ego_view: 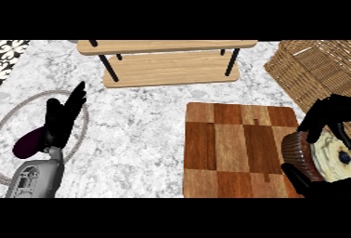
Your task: Pick the cupcake from the cutting board and place it in the basket
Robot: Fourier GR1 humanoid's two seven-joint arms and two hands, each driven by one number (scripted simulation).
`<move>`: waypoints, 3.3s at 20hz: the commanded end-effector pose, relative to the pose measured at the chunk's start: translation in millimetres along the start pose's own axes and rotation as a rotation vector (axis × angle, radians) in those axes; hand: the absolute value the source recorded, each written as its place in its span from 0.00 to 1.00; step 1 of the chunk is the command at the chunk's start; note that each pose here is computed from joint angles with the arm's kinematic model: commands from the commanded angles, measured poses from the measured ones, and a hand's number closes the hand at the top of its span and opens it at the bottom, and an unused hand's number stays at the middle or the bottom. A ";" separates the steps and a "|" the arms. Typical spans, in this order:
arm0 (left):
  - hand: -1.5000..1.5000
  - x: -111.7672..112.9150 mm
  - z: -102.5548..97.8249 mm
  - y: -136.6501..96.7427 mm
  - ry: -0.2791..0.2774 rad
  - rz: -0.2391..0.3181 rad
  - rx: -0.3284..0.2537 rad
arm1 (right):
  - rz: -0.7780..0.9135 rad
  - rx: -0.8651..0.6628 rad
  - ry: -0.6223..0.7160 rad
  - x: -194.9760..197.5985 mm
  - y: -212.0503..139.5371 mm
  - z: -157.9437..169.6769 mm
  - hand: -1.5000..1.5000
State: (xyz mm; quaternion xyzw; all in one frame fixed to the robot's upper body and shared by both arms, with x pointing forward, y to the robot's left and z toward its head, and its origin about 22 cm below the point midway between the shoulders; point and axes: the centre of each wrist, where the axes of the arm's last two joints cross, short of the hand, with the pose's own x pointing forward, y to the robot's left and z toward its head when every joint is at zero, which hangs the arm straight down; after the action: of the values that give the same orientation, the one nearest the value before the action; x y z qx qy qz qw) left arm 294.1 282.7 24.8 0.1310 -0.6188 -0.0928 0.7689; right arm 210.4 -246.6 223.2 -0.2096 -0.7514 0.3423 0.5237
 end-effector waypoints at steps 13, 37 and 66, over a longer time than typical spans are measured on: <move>0.50 3.5 0.4 5.5 -0.020 0.007 -0.022 | 0.264 -0.176 0.207 53.6 -150.8 -46.7 1.00; 0.50 19.7 -10.5 -23.9 -0.034 0.008 -0.033 | 0.465 -0.069 0.321 -150.4 -199.6 -81.9 1.00; 0.50 15.2 -9.0 -20.3 -0.023 -0.006 -0.039 | -0.013 -0.507 0.388 -236.1 -212.0 -33.9 0.00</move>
State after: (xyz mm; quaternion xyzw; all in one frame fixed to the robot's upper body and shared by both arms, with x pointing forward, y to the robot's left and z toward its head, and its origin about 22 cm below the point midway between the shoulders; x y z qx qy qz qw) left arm 302.2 268.9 32.4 0.1151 -0.6287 -0.1056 0.7618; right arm 351.5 -522.0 223.8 -0.3772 -0.6917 0.1540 0.5963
